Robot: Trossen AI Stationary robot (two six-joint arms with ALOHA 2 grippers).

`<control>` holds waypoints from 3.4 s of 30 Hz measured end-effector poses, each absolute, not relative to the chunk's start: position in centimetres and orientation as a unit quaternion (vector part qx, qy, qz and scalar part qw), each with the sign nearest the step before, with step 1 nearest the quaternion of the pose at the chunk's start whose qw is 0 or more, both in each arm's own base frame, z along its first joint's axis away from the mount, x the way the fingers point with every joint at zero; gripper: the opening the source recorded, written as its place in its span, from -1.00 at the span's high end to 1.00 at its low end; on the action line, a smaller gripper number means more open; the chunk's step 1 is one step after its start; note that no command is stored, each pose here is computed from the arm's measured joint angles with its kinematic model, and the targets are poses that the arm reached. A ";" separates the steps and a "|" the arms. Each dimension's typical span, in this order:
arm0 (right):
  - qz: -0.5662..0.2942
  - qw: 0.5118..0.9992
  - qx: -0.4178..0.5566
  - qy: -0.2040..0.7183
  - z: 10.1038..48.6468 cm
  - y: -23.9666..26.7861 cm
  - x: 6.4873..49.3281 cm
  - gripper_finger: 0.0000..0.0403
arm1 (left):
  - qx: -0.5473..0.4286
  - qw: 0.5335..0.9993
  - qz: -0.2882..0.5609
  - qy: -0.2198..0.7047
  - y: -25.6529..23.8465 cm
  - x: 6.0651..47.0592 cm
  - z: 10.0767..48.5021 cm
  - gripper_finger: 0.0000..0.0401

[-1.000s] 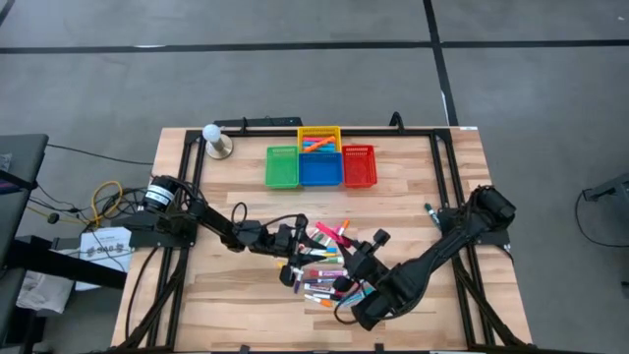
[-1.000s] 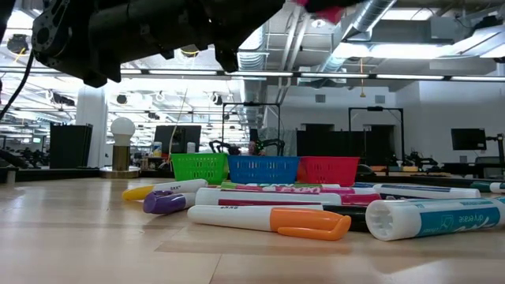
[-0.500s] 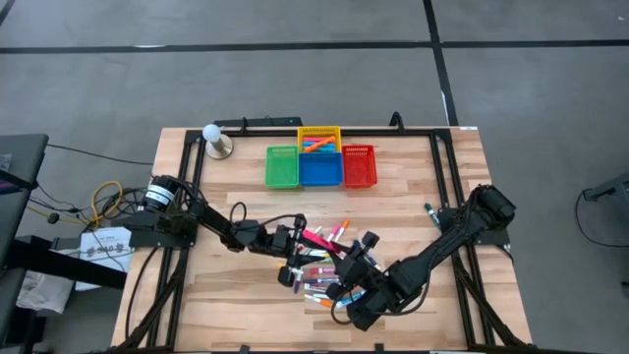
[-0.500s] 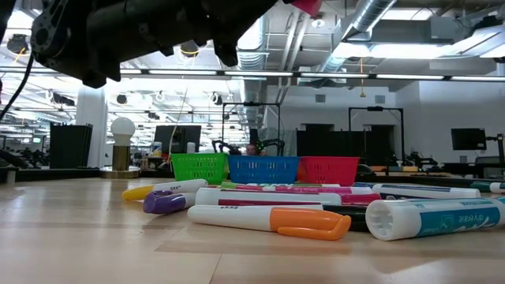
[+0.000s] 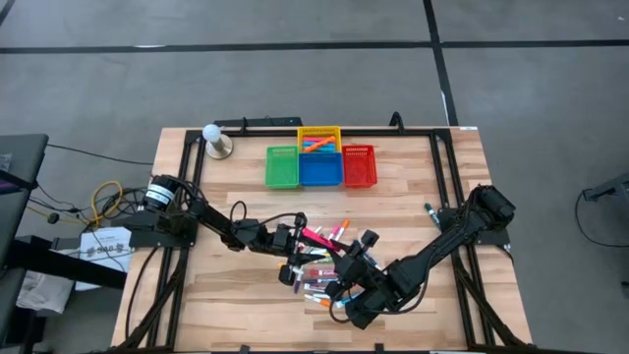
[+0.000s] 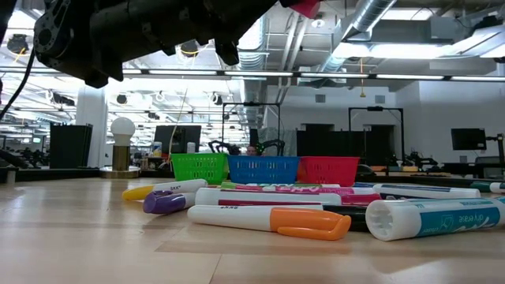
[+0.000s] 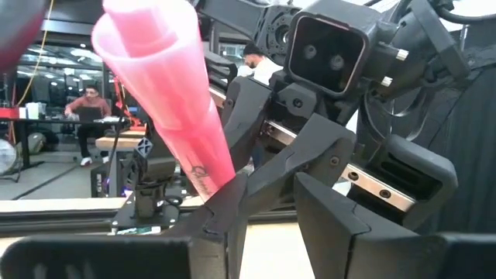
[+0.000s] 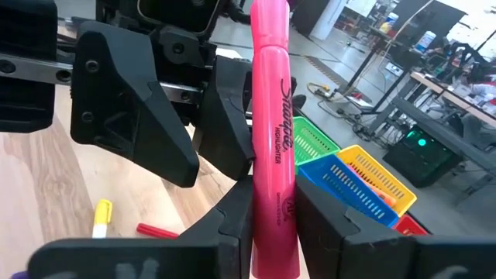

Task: Pick & Place Markers
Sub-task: Put the large pink highlighter pen into the yellow bin

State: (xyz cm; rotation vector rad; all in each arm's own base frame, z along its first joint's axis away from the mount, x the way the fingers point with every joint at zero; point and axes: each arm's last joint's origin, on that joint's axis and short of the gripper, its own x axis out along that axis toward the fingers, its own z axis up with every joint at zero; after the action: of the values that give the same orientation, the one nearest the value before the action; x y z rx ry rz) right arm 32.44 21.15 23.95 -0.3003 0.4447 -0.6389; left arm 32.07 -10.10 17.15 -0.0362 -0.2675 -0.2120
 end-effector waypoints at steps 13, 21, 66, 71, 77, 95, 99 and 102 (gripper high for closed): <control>-0.309 0.914 -0.146 0.217 24.0 21.2 32.5 0.66 | -0.003 0.996 -0.016 -0.085 -9.1 31.4 15.5 0.46; -0.310 0.913 -0.150 0.221 23.9 21.0 32.5 0.66 | -0.030 0.993 -0.012 -0.114 -8.9 30.7 17.2 0.46; -0.300 0.916 -0.129 0.231 23.9 20.6 33.0 0.66 | -0.041 0.985 -0.113 -0.126 -9.6 30.7 19.6 0.46; -0.299 0.916 -0.129 0.233 23.9 20.6 33.0 0.66 | -0.043 0.984 -0.110 -0.132 -9.5 30.9 19.9 0.46; -0.298 0.917 -0.126 0.233 23.8 20.6 33.0 0.66 | -0.044 0.986 -0.092 -0.131 -9.4 31.0 19.8 0.57; -0.279 0.917 -0.118 0.259 23.6 20.4 33.0 -0.16 | -0.047 0.986 -0.089 -0.130 -9.4 31.0 19.8 0.65; -0.278 0.900 -0.164 0.294 23.2 19.9 32.4 -0.39 | -0.045 0.988 -0.077 -0.130 -9.3 31.0 19.8 0.65; -0.285 0.880 -0.198 0.325 22.8 19.3 31.6 -0.46 | -0.033 0.990 -0.056 -0.126 -9.1 31.1 19.7 0.64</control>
State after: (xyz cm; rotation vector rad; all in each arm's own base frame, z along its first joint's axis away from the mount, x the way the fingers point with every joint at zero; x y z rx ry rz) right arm 31.64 19.34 22.81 -0.4118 0.6766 -0.5944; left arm 31.05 -9.10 19.73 -0.0665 -0.2535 -0.1125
